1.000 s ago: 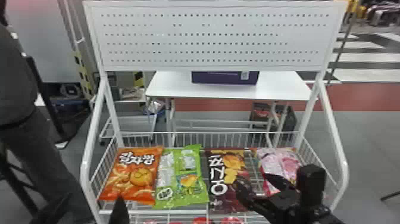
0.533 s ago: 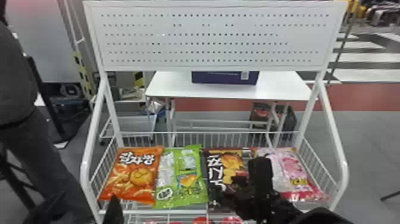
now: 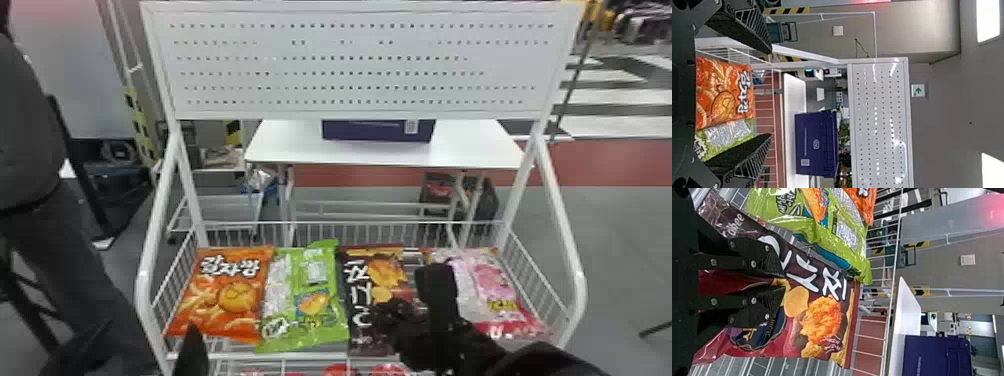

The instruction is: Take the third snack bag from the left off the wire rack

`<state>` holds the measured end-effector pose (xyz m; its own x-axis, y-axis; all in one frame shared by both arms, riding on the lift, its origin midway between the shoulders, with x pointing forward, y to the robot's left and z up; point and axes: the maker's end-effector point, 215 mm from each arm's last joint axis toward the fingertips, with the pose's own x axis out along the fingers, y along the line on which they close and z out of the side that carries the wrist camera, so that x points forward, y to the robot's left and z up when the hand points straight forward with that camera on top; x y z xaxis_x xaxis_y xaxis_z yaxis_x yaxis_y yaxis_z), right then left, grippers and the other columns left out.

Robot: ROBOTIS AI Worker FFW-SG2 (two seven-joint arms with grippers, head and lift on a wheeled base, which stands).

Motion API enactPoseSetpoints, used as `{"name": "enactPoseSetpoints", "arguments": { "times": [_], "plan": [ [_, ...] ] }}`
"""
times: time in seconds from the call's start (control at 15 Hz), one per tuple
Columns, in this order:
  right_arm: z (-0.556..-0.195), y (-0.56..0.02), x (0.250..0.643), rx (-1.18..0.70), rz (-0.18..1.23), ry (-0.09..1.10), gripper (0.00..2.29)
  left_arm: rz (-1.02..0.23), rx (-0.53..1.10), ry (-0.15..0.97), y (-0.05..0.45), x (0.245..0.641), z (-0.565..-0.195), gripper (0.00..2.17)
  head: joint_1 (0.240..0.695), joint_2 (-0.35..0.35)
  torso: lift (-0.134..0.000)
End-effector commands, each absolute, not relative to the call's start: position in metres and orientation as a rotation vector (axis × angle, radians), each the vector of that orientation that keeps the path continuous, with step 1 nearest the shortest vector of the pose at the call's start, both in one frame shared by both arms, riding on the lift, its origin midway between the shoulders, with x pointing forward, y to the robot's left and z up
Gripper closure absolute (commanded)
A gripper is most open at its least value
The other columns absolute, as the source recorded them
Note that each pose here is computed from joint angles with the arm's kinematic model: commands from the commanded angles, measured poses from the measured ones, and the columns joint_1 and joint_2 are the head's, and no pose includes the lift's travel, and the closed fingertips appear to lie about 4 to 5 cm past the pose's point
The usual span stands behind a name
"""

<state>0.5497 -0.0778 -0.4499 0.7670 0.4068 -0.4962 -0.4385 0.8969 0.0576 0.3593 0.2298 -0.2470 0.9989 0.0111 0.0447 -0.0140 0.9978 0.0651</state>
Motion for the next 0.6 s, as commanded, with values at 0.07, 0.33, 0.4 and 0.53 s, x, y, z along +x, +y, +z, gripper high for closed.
{"name": "enactPoseSetpoints", "arguments": {
  "times": [0.07,0.33,0.4,0.53],
  "plan": [
    [-0.441,-0.086,0.547,-0.047,0.449,0.502,2.24,0.014,0.065,-0.045,0.23,0.359,-0.246,0.14,0.499,0.0,0.0],
    [-0.414,-0.113,0.547,-0.03,0.415,0.449,2.24,0.014,0.064,-0.048,0.229,0.357,-0.243,0.14,0.499,0.0,0.0],
    [-0.408,-0.116,0.545,-0.035,0.424,0.438,2.24,0.014,0.061,-0.049,0.229,0.357,-0.242,0.14,0.499,0.0,0.0],
    [-0.39,-0.124,0.549,-0.005,0.418,0.393,2.24,0.011,0.064,-0.048,0.227,0.355,-0.242,0.14,0.499,0.0,0.0]
  ]
}}
